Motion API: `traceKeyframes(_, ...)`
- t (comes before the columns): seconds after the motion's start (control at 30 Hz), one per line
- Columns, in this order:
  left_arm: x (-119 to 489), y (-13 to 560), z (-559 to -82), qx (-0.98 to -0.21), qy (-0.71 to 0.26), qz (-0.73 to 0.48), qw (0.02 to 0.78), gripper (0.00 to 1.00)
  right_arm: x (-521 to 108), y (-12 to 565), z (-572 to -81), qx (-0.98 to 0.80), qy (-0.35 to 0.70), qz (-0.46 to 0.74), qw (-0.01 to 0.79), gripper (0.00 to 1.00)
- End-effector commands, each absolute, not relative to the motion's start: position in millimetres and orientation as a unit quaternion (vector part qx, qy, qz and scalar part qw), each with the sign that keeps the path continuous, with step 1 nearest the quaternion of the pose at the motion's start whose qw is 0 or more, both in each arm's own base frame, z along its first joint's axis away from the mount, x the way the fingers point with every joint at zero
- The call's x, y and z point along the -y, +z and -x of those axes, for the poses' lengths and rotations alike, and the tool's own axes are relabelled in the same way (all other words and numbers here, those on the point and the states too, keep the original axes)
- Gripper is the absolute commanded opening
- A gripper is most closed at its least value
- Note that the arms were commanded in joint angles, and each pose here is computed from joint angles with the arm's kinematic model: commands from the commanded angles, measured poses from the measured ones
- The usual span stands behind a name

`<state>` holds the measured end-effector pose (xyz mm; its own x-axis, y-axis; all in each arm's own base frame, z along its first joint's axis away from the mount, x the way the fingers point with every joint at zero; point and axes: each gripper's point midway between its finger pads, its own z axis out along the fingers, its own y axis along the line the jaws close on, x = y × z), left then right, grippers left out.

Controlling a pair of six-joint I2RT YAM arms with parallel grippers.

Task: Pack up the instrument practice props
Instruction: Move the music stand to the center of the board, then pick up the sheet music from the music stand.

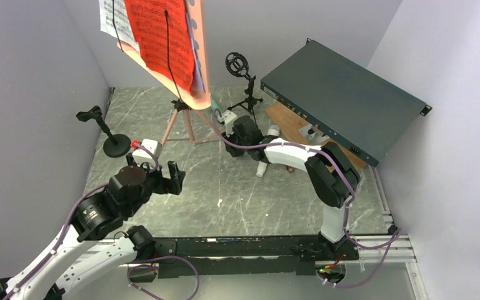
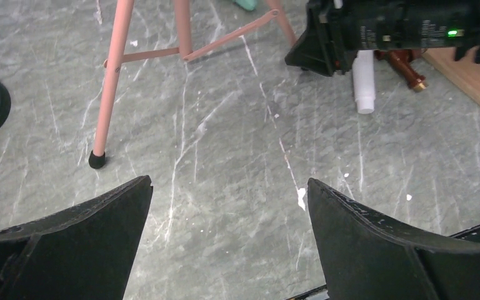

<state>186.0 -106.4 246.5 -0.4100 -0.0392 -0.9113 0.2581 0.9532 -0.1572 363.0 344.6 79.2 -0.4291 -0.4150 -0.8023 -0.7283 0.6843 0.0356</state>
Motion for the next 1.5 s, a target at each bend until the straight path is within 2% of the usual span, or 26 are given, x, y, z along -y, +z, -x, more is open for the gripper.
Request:
traceKeyframes(0.0, 118, 287, -184, -0.792, -0.183, -0.093, 0.575, 1.0, -317, 115, -433, -0.822, 0.125, 0.25, 0.496, 0.25)
traceKeyframes(0.2, 132, 315, -185, -0.772, -0.213, -0.115, 0.588, 0.99, -294, 121, -465, -0.821, 0.054, 0.226, 0.521, 0.22)
traceKeyframes(0.33, 153, 356, -181, -0.732, -0.268, -0.14, 0.611, 0.99, -297, 123, -463, -0.824, 0.085, 0.237, 0.508, 0.22)
traceKeyframes(0.47, 166, 414, -174, -0.685, -0.322, -0.152, 0.636, 0.99, -311, 136, -429, -0.807, 0.149, 0.311, 0.48, 0.24)
traceKeyframes(0.67, 167, 474, -182, -0.673, -0.331, -0.121, 0.651, 0.97, -320, 153, -346, -0.735, 0.265, 0.481, 0.399, 0.33)
traceKeyframes(0.8, 167, 517, -187, -0.674, -0.342, -0.092, 0.648, 0.9, -312, 159, -308, -0.699, 0.316, 0.521, 0.374, 0.37)
traceKeyframes(0.97, 182, 526, -218, -0.717, -0.295, -0.079, 0.627, 0.87, -302, 163, -285, -0.677, 0.341, 0.541, 0.365, 0.39)
traceKeyframes(1.1, 188, 529, -238, -0.735, -0.249, -0.086, 0.625, 0.79, -296, 168, -279, -0.664, 0.364, 0.545, 0.362, 0.43)
traceKeyframes(1.27, 192, 542, -252, -0.728, -0.203, -0.091, 0.648, 0.72, -293, 167, -278, -0.66, 0.374, 0.545, 0.359, 0.44)
traceKeyframes(1.47, 202, 545, -256, -0.72, -0.13, -0.104, 0.673, 0.71, -293, 165, -277, -0.657, 0.379, 0.547, 0.354, 0.44)
